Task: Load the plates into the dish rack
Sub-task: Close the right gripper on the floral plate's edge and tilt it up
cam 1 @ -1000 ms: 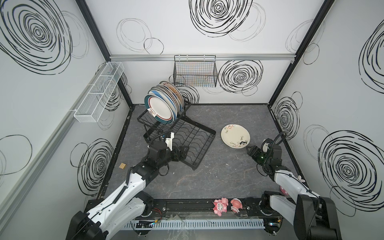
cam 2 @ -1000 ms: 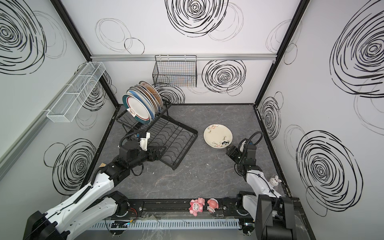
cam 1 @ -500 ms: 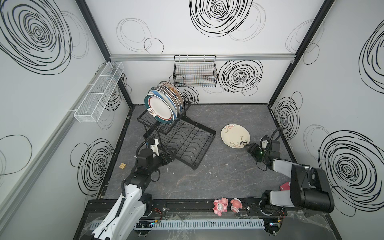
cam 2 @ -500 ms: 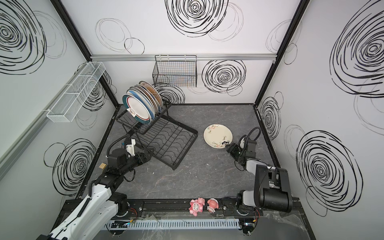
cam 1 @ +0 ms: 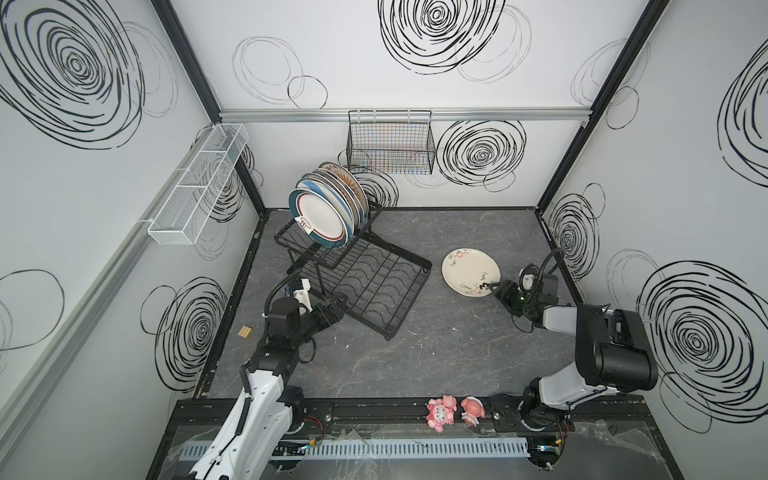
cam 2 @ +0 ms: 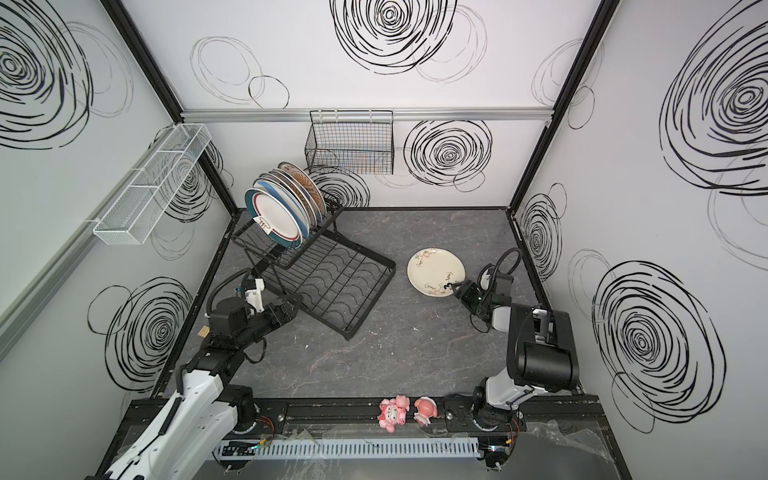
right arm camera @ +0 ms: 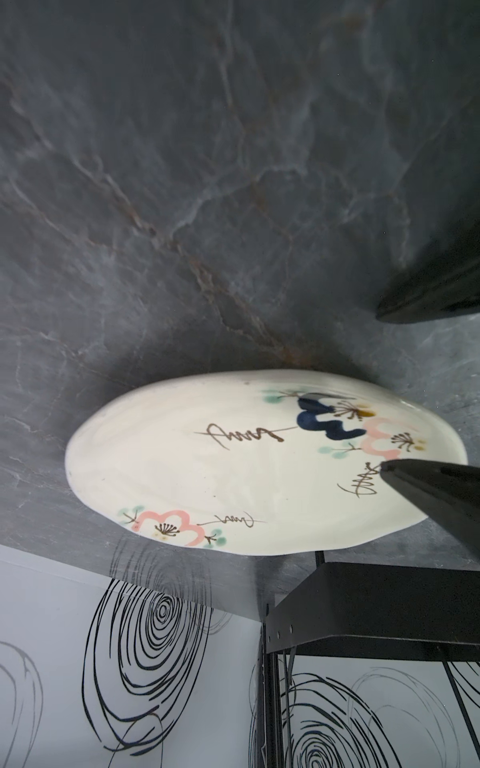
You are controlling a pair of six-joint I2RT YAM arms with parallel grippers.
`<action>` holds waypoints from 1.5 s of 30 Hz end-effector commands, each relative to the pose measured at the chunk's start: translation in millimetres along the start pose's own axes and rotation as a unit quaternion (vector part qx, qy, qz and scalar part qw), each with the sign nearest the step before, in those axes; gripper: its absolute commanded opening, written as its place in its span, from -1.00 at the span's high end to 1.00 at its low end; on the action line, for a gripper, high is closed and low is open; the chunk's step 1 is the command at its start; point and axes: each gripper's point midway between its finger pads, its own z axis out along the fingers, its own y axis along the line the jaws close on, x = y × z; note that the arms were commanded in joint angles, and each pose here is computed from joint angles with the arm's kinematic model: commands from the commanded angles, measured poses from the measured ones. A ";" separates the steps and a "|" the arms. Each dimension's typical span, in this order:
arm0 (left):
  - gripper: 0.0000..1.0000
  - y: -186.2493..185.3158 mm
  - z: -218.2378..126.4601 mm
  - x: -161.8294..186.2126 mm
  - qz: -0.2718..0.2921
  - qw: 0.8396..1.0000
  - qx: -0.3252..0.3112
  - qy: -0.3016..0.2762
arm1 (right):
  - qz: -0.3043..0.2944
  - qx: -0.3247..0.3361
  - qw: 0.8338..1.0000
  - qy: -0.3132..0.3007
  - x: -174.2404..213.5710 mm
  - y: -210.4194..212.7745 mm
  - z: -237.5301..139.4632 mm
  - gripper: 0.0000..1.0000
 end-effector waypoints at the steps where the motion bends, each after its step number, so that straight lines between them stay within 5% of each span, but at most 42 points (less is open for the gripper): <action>1: -0.92 -9.7 -2.3 -12.1 0.009 1.000 0.016 -0.014 | -0.007 0.009 1.000 0.001 -6.0 -4.2 5.6 -0.14; 21: -0.92 -5.4 -3.1 -21.0 -0.003 1.000 0.016 -0.019 | 0.016 0.008 0.999 0.042 0.7 -16.7 30.5 0.24; 27: -0.92 -7.7 -4.1 -23.8 0.000 1.000 0.020 -0.016 | 0.016 0.006 0.999 0.038 -1.6 -17.3 33.1 0.55; 41: -0.92 -2.6 -3.8 -26.6 -0.004 1.000 0.012 -0.018 | -0.030 -0.021 0.999 -0.005 -37.4 22.9 10.0 1.00; 45: -0.92 0.3 -2.5 -27.8 -0.009 1.000 0.006 -0.013 | -0.043 -0.042 0.998 -0.022 -47.1 42.4 -3.3 1.00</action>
